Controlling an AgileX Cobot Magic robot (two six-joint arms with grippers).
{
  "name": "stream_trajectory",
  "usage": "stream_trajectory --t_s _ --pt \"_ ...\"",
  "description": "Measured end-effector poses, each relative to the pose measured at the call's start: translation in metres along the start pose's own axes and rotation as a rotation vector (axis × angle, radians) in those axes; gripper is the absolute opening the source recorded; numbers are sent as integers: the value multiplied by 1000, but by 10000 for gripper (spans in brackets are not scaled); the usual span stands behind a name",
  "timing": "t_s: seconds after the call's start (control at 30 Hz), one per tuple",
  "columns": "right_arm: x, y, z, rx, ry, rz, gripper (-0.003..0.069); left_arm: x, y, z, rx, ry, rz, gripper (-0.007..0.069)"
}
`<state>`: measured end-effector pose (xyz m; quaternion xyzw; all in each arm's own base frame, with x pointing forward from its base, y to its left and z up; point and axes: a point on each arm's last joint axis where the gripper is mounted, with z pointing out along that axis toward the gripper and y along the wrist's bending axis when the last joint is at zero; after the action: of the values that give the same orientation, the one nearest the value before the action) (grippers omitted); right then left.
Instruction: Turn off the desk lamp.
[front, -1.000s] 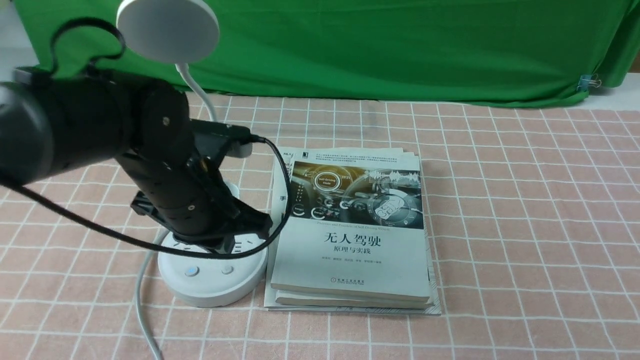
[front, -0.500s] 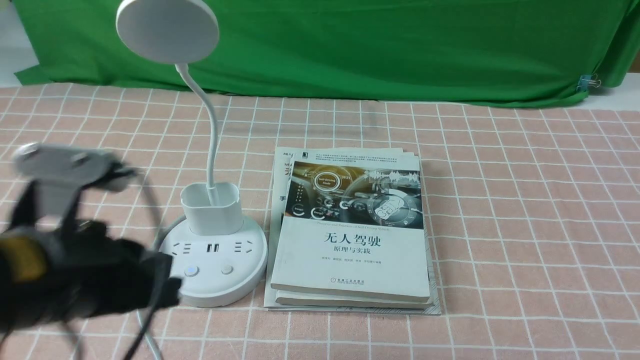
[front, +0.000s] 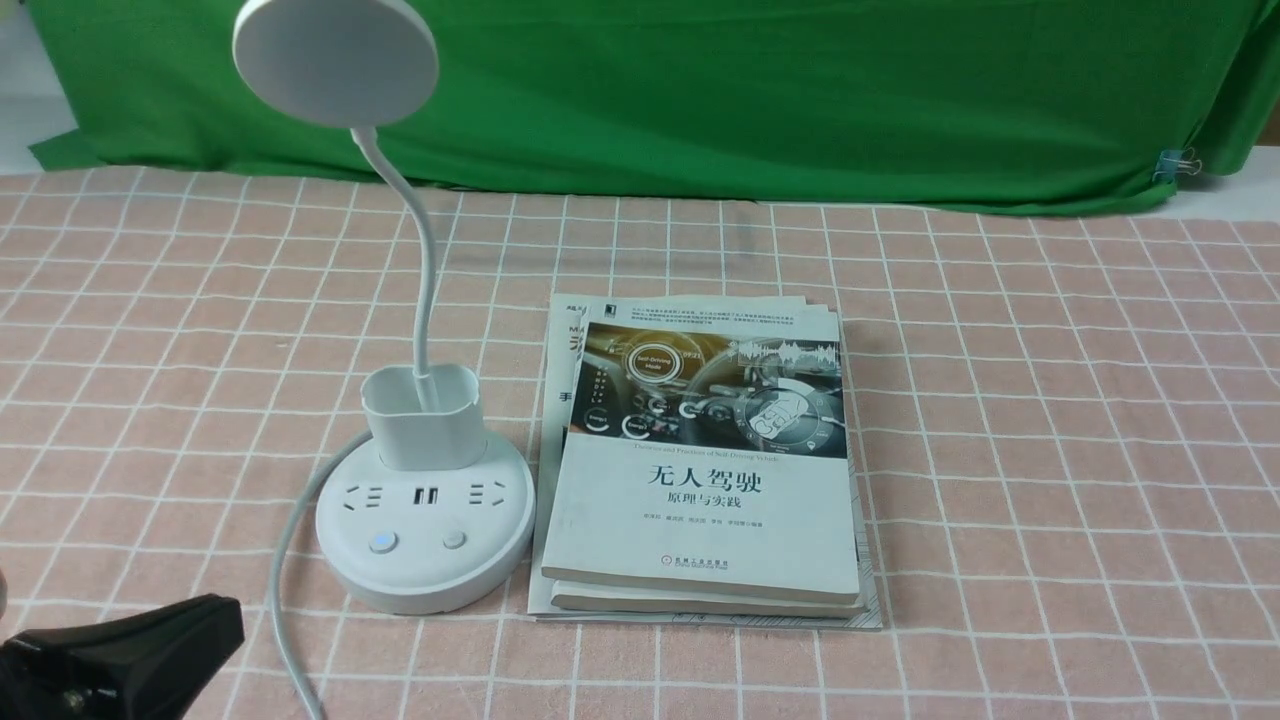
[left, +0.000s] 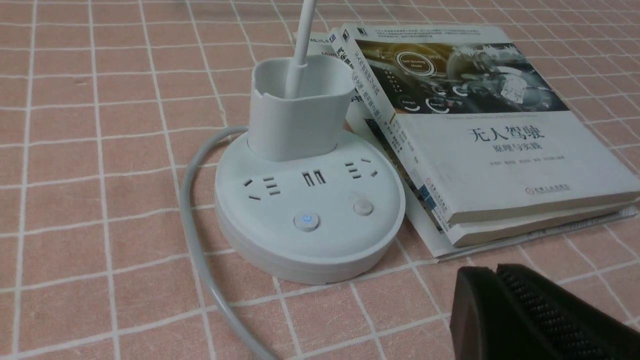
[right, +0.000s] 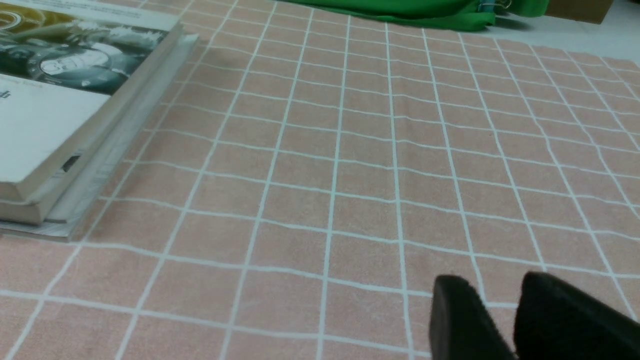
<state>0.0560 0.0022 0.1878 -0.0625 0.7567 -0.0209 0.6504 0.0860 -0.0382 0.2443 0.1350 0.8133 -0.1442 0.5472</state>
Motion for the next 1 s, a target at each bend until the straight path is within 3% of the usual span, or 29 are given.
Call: stream_trajectory --t_s 0.3,0.53,0.8,1.0 --pt "0 0 0 0 0 0 240 0 3 0 -32 6 134 3" --pt "0 0 0 0 0 0 240 -3 7 -8 -79 -66 129 3" --pt "0 0 0 0 0 0 240 28 22 -28 -329 -239 65 3" --pt "0 0 0 0 0 0 240 60 27 -22 -389 -230 8 3"
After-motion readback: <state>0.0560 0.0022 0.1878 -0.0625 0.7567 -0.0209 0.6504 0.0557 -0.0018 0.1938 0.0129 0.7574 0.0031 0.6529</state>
